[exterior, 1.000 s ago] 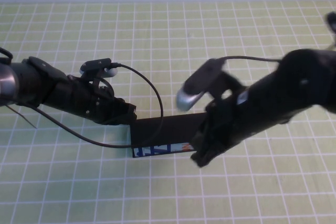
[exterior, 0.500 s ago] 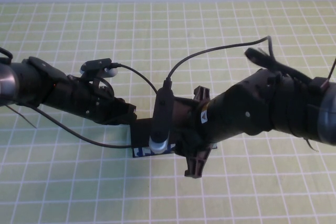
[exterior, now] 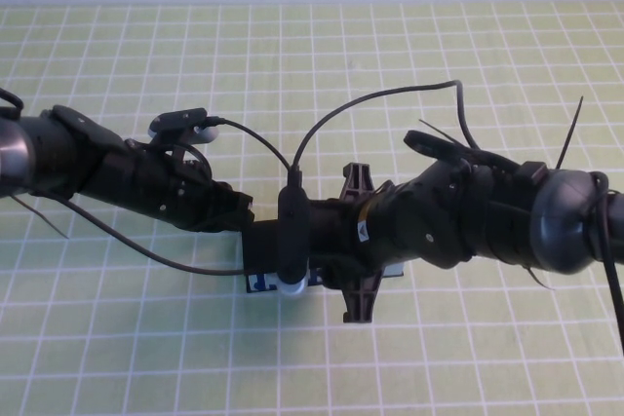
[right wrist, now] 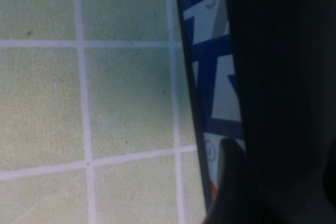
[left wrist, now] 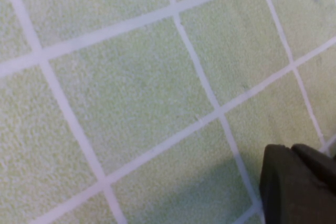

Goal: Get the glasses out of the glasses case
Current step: Pick up the glasses from the glasses case

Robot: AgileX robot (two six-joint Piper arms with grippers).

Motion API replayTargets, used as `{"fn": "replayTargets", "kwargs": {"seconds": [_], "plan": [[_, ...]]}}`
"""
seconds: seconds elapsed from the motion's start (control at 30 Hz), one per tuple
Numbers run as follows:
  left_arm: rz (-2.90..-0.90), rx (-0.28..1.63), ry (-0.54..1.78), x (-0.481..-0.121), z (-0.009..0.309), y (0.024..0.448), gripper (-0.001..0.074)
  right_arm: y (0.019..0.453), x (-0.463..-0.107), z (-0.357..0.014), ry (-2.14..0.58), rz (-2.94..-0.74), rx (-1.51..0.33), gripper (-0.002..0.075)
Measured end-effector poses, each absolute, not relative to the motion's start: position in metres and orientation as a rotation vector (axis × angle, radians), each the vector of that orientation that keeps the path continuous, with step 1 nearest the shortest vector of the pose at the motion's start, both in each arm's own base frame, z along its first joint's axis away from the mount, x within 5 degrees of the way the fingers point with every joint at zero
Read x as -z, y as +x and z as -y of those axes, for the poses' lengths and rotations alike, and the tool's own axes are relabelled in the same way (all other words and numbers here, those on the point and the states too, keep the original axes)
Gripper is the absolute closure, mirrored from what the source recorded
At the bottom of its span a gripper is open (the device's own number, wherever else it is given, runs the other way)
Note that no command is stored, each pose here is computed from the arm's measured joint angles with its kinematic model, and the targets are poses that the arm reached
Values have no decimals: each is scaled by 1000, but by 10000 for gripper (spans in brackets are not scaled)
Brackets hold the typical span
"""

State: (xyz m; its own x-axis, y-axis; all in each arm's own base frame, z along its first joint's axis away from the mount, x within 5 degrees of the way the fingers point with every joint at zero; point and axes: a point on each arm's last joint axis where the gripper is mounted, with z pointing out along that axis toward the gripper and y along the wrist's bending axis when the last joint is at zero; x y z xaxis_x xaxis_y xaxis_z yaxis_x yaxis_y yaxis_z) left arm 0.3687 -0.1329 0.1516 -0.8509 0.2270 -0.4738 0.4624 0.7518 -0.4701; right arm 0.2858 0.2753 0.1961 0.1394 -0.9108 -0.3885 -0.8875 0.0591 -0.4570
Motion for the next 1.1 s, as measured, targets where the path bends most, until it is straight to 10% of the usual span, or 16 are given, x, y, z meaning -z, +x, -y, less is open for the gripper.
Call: {"fn": "replayTargets", "kwargs": {"seconds": [0.47, 0.7, 1.1], "plan": [[-2560, 836, 524, -151, 133, 369, 739, 292, -185, -279, -1831, -1669, 90, 414], [-2555, 824, 512, -151, 132, 370, 739, 293, -185, -279, -1858, -1635, 119, 604], [-2521, 812, 530, -163, 131, 369, 739, 288, -213, -275, -1776, -1631, 109, 707]]}}
